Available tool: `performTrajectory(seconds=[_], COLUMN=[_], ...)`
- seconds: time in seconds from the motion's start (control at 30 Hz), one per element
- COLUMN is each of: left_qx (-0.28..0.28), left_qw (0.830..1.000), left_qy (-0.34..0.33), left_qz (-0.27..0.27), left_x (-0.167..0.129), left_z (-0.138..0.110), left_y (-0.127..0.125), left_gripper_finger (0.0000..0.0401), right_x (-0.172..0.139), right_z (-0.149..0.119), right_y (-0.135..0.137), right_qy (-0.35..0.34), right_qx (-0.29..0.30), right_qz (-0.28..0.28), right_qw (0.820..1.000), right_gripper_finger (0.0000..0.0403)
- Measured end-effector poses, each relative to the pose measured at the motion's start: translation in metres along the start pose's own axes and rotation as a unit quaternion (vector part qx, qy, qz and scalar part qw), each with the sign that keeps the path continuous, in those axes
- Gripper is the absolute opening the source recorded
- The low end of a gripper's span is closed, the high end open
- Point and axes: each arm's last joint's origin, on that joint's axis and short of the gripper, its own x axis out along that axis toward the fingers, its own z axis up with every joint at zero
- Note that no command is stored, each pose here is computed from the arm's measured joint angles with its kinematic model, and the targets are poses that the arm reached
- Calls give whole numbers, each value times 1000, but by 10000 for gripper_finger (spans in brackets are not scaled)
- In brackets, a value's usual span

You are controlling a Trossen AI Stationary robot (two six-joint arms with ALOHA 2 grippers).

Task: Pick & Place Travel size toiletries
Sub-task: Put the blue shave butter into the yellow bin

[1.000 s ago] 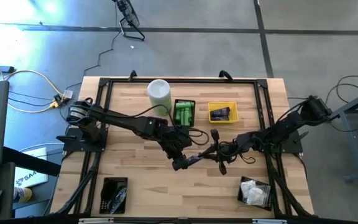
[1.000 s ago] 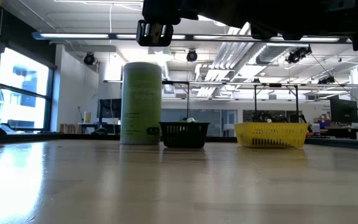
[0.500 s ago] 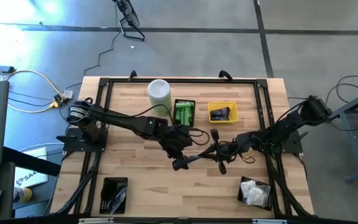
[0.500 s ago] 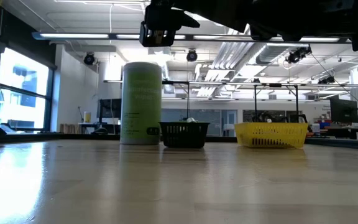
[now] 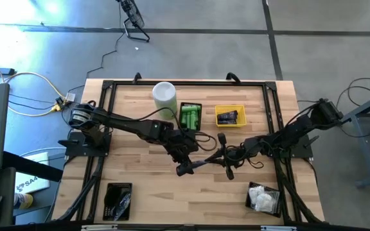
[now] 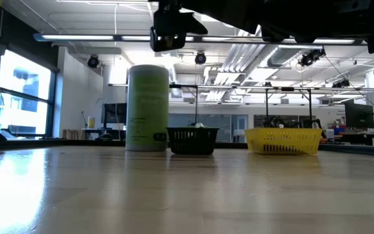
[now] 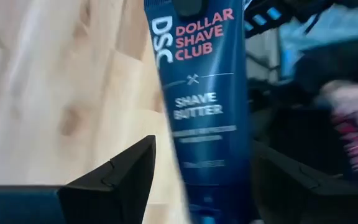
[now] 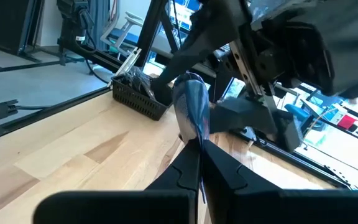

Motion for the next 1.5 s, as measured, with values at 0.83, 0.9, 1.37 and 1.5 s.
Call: performTrajectory(seconds=[0.83,0.9,1.37,1.5], left_qx=[214,233,303,299], left_qw=[977,972,946,946], left_qy=[-19,-23,-99,-115], left_qz=[9,8,65,56], left_x=[-23,-36,-70,-59], left_z=[-1,-3,-21,-32], left_y=[-7,-12,-10,3], left_gripper_finger=[230,230,230,230], right_x=[0,0,0,0], right_z=[1,1,-2,-3], right_y=[0,0,0,0], right_qy=[-3,-1,17,19], right_qx=[1,1,2,7], right_qz=[0,0,-14,-13], right_qw=[1000,1000,1000,1000], right_gripper_finger=[4,3,4,4])
